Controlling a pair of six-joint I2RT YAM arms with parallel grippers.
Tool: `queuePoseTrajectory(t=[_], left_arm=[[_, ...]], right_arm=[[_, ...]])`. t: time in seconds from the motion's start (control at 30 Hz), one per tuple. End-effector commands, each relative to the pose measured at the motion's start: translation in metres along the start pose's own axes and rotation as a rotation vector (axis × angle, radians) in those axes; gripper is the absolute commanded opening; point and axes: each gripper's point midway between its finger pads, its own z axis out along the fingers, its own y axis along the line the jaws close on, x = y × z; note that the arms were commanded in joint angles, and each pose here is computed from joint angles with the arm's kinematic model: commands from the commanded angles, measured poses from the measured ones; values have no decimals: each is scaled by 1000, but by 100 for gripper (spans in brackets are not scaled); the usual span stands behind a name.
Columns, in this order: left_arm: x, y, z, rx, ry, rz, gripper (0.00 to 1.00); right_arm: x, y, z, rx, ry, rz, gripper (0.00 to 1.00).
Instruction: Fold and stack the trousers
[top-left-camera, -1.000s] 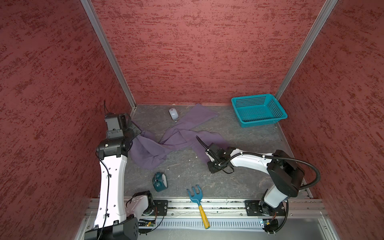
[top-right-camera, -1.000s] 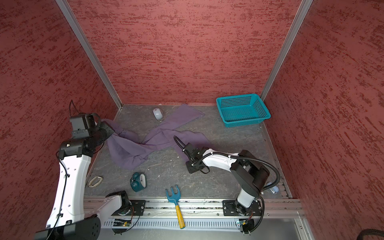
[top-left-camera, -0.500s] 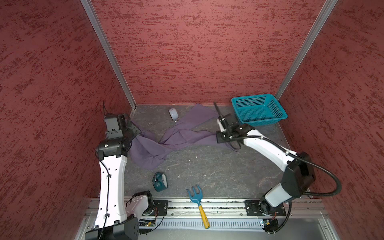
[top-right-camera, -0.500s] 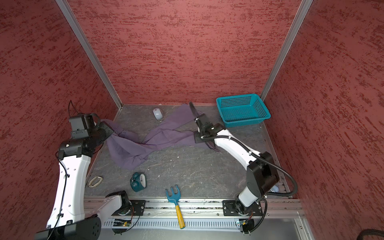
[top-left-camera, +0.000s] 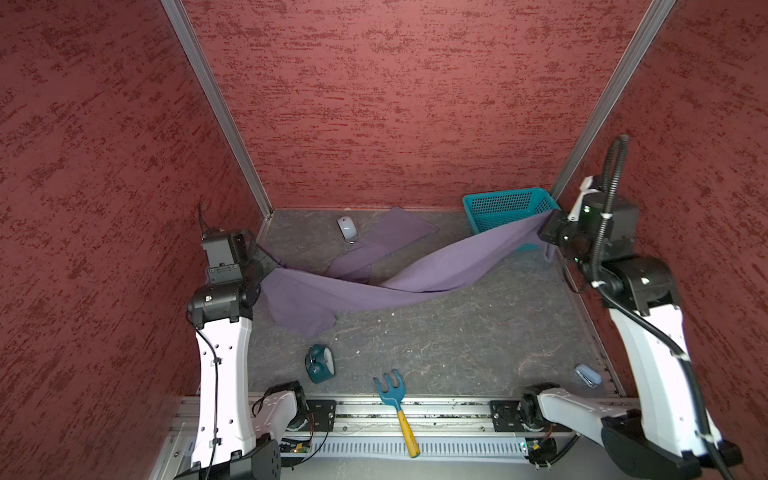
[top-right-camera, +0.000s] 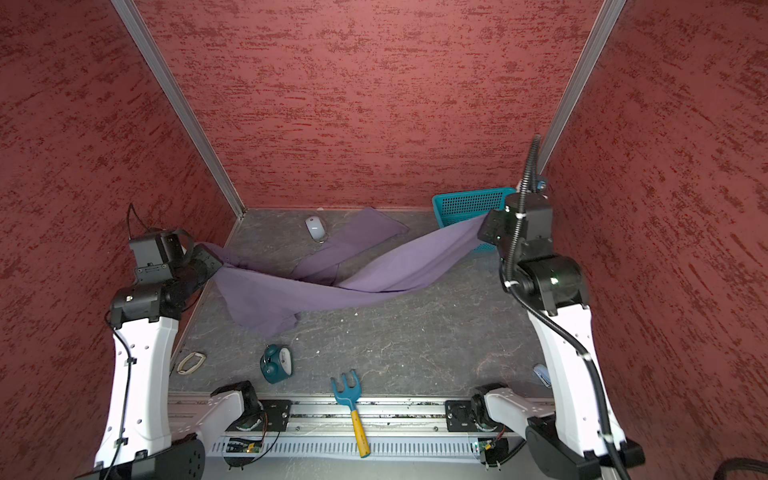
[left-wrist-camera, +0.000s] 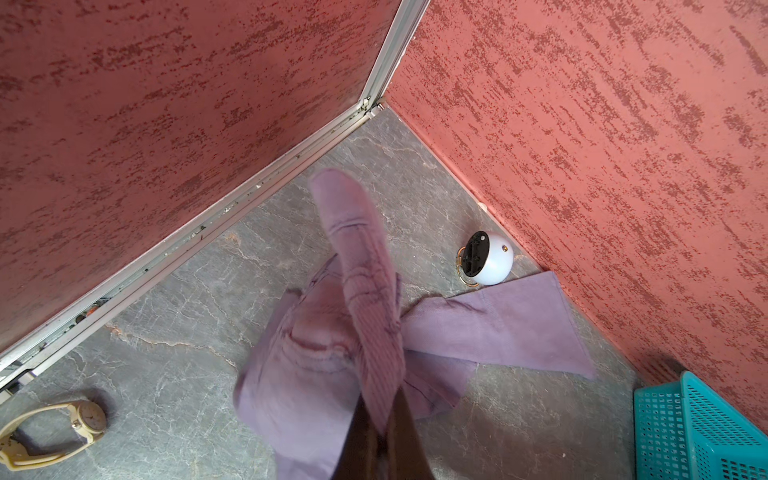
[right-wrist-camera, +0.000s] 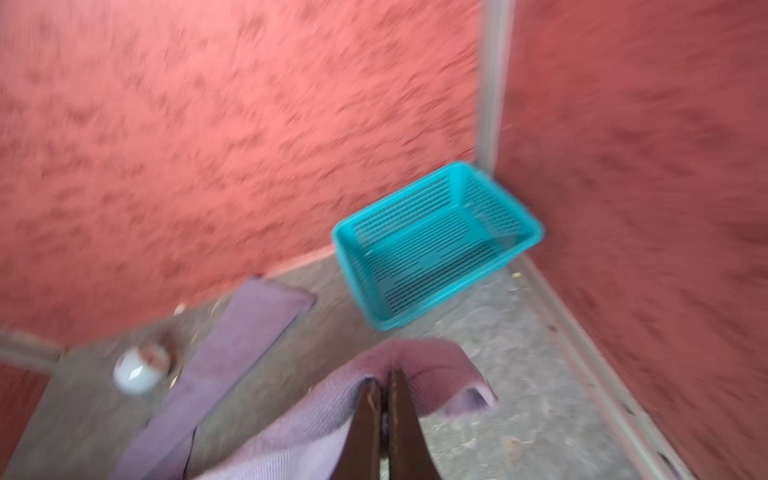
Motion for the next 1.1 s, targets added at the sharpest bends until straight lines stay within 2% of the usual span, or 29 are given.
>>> queuePoseTrajectory(t=[0.0, 0.2, 0.3, 0.37, 0.43, 0.57, 0.67, 0.77, 0.9, 1.07], left_arm=[[-28, -21, -7, 80, -79, -37, 1], [-61, -76, 13, 265, -59, -66, 0], [-70, -103, 8, 318, -8, -35, 0], [-68, -106, -2, 321, -29, -9, 0], [-58, -91, -7, 277, -69, 1, 0], [-4, -8, 0, 57, -88, -57, 0], [64, 56, 20, -101, 22, -135, 0], [109, 92, 31, -216, 111, -165, 0], [124, 107, 46, -264, 139, -183, 2], [120, 100, 66, -253, 163, -185, 5]], right_arm=[[-24, -49, -35, 201, -122, 47, 0], [-35, -68, -47, 289, -191, 59, 0], [-37, -66, -46, 280, -209, 82, 0], [-32, -65, -43, 268, -204, 99, 0], [-14, -65, -33, 266, -160, 105, 0], [46, -71, -4, 284, -32, 115, 0], [98, -80, 20, 310, 79, 120, 0], [143, -88, 45, 326, 187, 117, 0], [200, -96, 79, 346, 310, 103, 0], [236, -90, 107, 313, 388, 82, 0]])
